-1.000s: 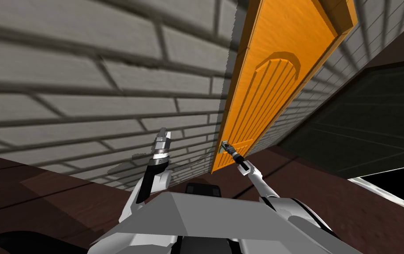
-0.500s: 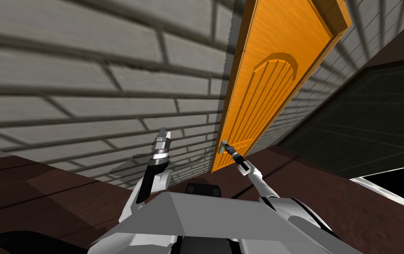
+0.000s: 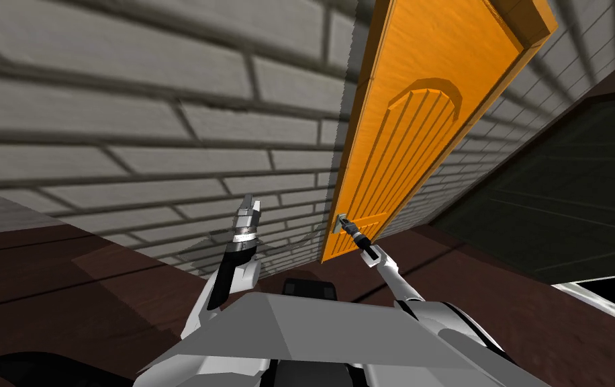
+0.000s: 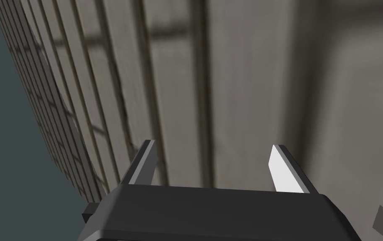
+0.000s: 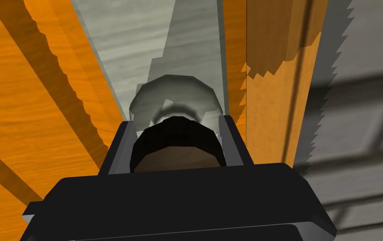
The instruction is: Pull the door open
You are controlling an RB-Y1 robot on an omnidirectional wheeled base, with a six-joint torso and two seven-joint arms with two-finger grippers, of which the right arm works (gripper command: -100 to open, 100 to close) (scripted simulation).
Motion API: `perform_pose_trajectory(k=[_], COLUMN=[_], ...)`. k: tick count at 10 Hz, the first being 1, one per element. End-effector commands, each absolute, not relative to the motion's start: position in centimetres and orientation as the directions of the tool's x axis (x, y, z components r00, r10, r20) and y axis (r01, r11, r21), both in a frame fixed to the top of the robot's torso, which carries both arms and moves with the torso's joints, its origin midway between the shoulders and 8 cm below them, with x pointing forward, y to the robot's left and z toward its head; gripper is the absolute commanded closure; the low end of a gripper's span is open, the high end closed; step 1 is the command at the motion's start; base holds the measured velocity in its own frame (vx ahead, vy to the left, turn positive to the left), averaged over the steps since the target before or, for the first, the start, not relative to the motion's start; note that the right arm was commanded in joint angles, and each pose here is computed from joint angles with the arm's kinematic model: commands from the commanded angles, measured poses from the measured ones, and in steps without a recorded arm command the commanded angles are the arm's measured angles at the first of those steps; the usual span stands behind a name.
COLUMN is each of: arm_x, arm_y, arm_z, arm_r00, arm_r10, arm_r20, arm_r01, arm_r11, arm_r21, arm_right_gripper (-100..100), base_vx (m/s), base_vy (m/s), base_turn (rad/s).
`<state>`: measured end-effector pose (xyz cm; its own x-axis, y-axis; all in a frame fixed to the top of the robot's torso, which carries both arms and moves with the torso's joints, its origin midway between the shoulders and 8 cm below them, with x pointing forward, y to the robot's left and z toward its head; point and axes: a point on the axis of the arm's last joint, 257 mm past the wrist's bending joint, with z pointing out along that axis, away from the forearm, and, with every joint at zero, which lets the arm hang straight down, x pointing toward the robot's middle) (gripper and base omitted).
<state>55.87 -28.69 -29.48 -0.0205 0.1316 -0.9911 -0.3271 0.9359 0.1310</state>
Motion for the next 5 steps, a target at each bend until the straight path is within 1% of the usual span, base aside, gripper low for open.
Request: perform_pose_trajectory(k=[1, 5], arm_x=[56.16, 56.51], arm_y=[-29.18, -29.61], arm_z=[-29.01, -28.51], arm_r00=[-0.026, -0.041], arm_r10=[0.201, 0.334], arm_r20=[-0.979, -0.942], arm_r01=[-0.310, -0.282], arm_r11=[0.930, 0.900], arm_r21=[0.200, 0.331], arm_right_gripper=[100, 100], base_vx=[-0.059, -0.063], base_vy=[-0.062, -0.080], base_turn=[0.105, 0.110])
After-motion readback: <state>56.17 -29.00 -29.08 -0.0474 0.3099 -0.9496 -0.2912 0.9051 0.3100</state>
